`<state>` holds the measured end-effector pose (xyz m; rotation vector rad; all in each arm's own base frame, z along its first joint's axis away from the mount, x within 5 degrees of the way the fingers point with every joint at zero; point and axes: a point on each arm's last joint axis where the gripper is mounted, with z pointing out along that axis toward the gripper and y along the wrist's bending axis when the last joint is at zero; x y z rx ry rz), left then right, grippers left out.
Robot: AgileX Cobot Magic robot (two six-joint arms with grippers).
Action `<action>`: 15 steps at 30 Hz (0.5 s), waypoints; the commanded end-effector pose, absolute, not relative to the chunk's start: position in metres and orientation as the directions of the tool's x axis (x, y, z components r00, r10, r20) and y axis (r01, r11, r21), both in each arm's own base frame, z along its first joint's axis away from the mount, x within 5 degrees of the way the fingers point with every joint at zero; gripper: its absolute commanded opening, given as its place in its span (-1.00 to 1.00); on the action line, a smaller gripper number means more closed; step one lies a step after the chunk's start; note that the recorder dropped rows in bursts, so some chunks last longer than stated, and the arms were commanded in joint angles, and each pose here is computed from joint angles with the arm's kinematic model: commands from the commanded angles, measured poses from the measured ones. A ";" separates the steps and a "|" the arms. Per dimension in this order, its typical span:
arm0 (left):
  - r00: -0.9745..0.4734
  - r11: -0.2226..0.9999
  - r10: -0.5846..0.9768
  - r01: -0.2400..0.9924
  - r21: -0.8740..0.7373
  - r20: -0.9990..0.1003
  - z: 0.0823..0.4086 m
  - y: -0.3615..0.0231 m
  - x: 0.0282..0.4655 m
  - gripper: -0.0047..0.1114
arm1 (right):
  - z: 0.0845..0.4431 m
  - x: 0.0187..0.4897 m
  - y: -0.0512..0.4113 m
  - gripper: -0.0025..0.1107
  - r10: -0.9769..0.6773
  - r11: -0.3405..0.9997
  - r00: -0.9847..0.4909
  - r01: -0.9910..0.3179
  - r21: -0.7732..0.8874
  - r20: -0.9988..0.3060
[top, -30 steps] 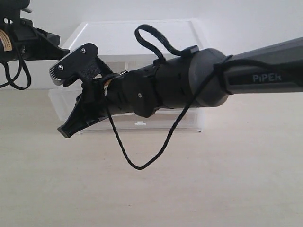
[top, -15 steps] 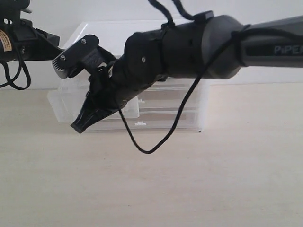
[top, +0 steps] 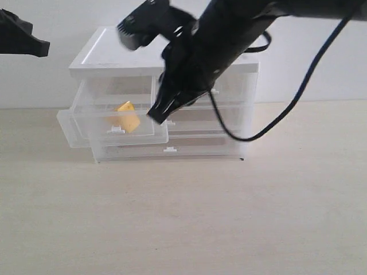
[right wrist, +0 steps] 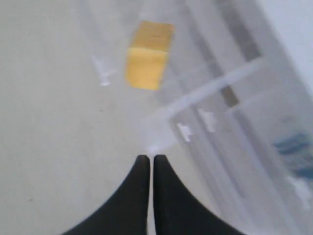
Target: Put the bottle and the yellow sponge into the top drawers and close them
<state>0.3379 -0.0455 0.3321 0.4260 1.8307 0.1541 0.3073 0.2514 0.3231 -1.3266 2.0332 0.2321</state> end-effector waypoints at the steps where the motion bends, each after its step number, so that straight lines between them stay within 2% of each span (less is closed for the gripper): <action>1: -0.282 0.880 0.471 0.221 0.421 -0.836 0.341 -0.054 0.315 -0.85 | 0.337 0.338 0.203 -0.96 -0.664 0.600 -0.323 -0.768 -0.223 -0.674; 6: -0.332 0.747 0.658 0.402 0.530 -0.675 0.333 -0.088 0.299 -0.85 | 0.341 0.361 0.169 -0.96 -0.589 0.697 -0.372 -0.684 -0.218 -0.718; 11: -0.455 0.726 0.648 0.612 0.314 -0.611 0.340 -0.109 0.297 -0.85 | 0.350 0.363 0.168 -0.96 -0.611 0.677 -0.332 -0.690 -0.256 -0.719; 13: -0.407 0.633 0.709 0.726 0.268 -0.576 0.344 -0.119 0.298 -0.85 | 0.350 0.363 0.168 -0.96 -0.623 0.666 -0.321 -0.697 -0.268 -0.713; 14: -0.350 0.538 0.782 0.797 0.275 -0.516 0.340 -0.123 0.302 -0.85 | 0.348 0.363 0.168 -0.96 -0.640 0.650 -0.310 -0.707 -0.280 -0.703; 15: -0.339 0.509 0.804 0.818 0.269 -0.489 0.337 -0.125 0.305 -0.85 | 0.346 0.364 0.168 -0.96 -0.643 0.649 -0.315 -0.709 -0.277 -0.698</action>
